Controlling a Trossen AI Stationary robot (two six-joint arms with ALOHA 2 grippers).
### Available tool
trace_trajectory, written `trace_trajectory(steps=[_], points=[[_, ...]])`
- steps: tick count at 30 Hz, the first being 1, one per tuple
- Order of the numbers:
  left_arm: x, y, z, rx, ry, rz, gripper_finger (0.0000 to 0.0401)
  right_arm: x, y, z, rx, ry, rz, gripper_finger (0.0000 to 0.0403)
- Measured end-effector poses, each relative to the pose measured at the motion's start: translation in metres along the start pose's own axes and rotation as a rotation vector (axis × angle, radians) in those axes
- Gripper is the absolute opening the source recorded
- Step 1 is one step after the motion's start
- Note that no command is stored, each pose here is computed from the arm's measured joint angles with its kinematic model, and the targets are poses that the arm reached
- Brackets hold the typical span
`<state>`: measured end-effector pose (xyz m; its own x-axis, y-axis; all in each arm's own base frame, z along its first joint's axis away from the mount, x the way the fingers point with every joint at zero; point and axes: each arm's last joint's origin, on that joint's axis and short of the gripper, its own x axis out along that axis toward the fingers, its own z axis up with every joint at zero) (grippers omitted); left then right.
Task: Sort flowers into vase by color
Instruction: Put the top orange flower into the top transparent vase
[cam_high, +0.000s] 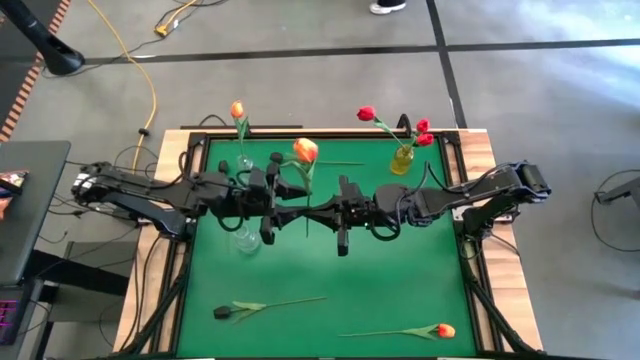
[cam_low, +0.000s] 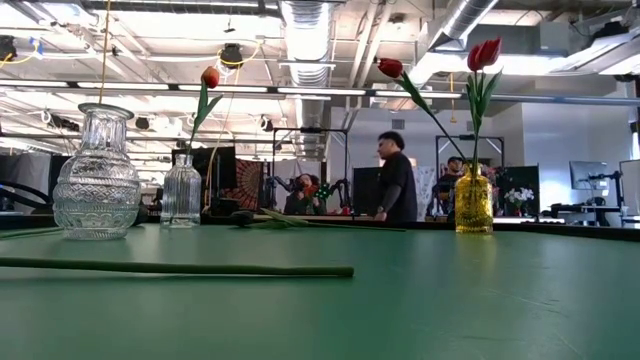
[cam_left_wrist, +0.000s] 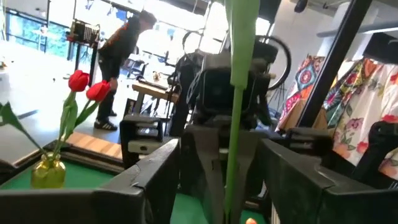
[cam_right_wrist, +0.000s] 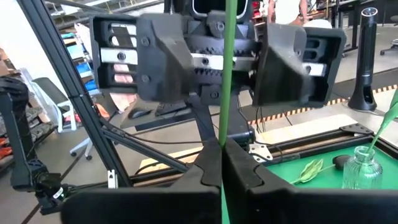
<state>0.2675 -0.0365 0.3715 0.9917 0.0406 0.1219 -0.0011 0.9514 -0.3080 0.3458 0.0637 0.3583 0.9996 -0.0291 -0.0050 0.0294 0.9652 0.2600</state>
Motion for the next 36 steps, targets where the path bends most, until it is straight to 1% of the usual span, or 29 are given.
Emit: trace_trajectory(steps=[6, 9, 12, 14, 25, 28, 32, 36], points=[[0.0034, 0.0004, -0.0047, 0.002, 0.019, -0.003, 0.0133, 0.0, -0.0004, -0.0005, -0.002, 0.005, -0.003, 0.0024], [0.0043, 0.0007, -0.0053, 0.005, 0.016, 0.004, 0.0086, 0.0, -0.0005, -0.001, -0.004, 0.01, -0.004, 0.0028], [0.0044, 0.0007, -0.0049, 0.025, 0.011, 0.005, 0.0031, 0.0, -0.0012, -0.0028, -0.009, 0.028, -0.014, 0.0039], [0.0044, 0.0011, -0.0046, 0.031, 0.005, 0.019, 0.0009, 0.0, -0.0016, -0.004, -0.012, 0.04, -0.019, 0.0045], [0.0049, 0.0044, -0.0037, 0.046, 0.003, 0.033, 0.0001, 0.0, -0.002, -0.0044, -0.019, 0.045, -0.021, 0.0051], [0.0049, 0.0044, -0.0039, 0.048, 0.005, 0.033, 0.0001, 0.0, -0.0018, -0.0045, -0.021, 0.045, -0.02, 0.006], [0.0048, 0.0048, -0.0042, 0.068, 0.01, 0.035, 0.0, 0.0, -0.0018, -0.0046, -0.03, 0.047, -0.019, 0.0095], [-0.0016, 0.0052, 0.0023, 0.09, -0.004, 0.048, 0.0, -0.0071, -0.0043, 0.0005, -0.054, 0.071, -0.025, 0.0157]])
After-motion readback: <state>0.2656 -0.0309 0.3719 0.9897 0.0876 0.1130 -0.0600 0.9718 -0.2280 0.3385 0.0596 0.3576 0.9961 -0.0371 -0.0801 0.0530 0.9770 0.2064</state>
